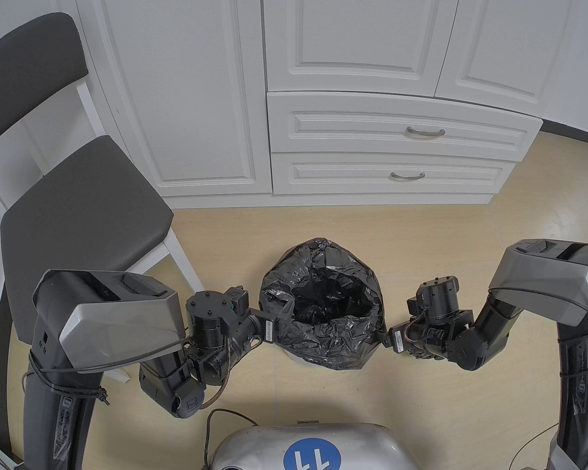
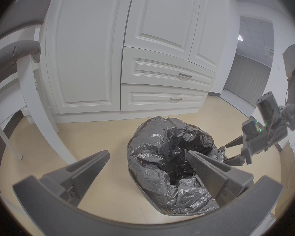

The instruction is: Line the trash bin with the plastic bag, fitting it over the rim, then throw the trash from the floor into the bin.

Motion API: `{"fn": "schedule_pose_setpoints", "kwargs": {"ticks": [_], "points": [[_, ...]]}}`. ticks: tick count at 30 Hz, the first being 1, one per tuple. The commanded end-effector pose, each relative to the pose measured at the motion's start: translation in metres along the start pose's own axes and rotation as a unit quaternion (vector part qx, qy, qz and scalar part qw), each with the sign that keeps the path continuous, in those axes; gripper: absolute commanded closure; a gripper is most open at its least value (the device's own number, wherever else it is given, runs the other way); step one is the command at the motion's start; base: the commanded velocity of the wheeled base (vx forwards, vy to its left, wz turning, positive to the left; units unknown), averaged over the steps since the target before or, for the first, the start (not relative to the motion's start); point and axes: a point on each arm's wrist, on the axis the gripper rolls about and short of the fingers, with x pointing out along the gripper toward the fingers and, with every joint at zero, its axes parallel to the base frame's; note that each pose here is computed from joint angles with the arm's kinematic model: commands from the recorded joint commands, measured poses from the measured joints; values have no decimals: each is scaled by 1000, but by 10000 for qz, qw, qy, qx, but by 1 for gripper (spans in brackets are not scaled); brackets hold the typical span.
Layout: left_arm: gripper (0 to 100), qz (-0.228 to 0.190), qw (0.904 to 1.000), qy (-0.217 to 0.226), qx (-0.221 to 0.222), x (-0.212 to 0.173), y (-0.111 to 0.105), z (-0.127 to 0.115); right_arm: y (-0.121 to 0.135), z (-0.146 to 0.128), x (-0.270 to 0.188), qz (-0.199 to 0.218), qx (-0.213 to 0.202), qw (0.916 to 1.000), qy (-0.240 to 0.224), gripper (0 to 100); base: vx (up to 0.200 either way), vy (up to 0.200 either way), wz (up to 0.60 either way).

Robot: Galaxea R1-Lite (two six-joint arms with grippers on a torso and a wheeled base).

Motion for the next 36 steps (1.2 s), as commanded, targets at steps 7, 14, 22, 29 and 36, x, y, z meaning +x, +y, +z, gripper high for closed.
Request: {"fn": "schedule_pose_setpoints", "kwargs": {"ticks": [7,14,22,29,36], "points": [[0,79,10000,22,-23,3,7,-3,5,-13,50,-83,259,9994,234,0,0,0,0],[0,232,9997,-89,-65,13,19,1,-10,3,75,-422,477,9979,-59,0,0,0,0],[0,284,9995,-106,-101,15,24,1,-22,21,96,-475,632,9966,-250,0,0,0,0],[0,82,9999,-13,-106,24,19,0,-23,20,96,-490,845,9948,-296,0,0,0,0],[0,-17,9996,266,-65,30,11,24,-29,25,58,-510,786,9955,-148,0,0,0,0]]}}
